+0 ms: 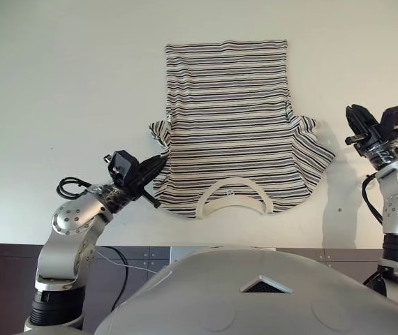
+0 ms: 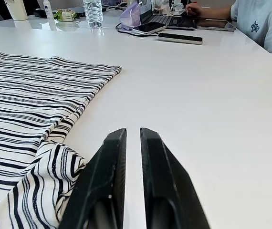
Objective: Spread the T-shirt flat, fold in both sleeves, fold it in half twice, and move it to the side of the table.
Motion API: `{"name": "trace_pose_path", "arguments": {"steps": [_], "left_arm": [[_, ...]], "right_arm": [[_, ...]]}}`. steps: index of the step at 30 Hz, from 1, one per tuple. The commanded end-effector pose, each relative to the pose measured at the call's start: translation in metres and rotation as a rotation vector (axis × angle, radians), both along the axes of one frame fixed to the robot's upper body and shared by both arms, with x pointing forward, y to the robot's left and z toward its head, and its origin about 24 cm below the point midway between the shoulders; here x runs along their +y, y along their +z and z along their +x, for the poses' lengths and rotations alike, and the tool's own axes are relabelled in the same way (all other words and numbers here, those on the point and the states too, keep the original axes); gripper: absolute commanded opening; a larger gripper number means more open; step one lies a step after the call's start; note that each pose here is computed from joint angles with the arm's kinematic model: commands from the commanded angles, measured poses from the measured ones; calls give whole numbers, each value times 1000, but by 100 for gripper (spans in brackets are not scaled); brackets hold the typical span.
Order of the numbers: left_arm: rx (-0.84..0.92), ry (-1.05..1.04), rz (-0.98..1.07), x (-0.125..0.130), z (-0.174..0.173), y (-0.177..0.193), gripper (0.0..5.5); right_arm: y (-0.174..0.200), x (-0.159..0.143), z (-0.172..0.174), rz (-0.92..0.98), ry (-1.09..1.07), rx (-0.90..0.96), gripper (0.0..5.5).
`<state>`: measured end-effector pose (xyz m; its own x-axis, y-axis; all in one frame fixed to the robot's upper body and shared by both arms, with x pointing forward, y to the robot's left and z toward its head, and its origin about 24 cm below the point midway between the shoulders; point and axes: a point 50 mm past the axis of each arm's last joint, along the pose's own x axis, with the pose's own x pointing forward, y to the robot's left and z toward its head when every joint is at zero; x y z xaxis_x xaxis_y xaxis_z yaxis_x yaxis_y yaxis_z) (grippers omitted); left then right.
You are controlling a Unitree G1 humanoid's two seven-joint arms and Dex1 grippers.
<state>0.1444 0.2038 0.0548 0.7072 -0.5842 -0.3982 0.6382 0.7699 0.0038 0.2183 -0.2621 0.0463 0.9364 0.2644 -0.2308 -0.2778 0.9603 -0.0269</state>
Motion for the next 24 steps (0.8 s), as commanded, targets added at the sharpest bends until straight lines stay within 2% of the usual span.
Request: {"name": "trace_pose_path", "arguments": {"steps": [1, 11, 15, 17, 21, 24], "left_arm": [[-70, -139, 115, -13, 8, 5, 12], [-93, -309, 269, -32, 8, -10, 12], [-120, -344, 314, -38, 12, -11, 74], [-142, -360, 286, -44, 14, -4, 92], [-176, -375, 129, -47, 15, 28, 92], [-230, -257, 89, -18, 36, 53, 92]], "right_arm": [[-3, 4, 2, 0, 14, 2, 51], [-9, 9, 6, 0, 48, 16, 51], [-11, 11, 8, 0, 63, 22, 51], [-12, 13, 7, 3, 66, 26, 51], [-15, 14, 4, 6, 62, 33, 51], [-16, 12, 1, 7, 49, 35, 51]]}}
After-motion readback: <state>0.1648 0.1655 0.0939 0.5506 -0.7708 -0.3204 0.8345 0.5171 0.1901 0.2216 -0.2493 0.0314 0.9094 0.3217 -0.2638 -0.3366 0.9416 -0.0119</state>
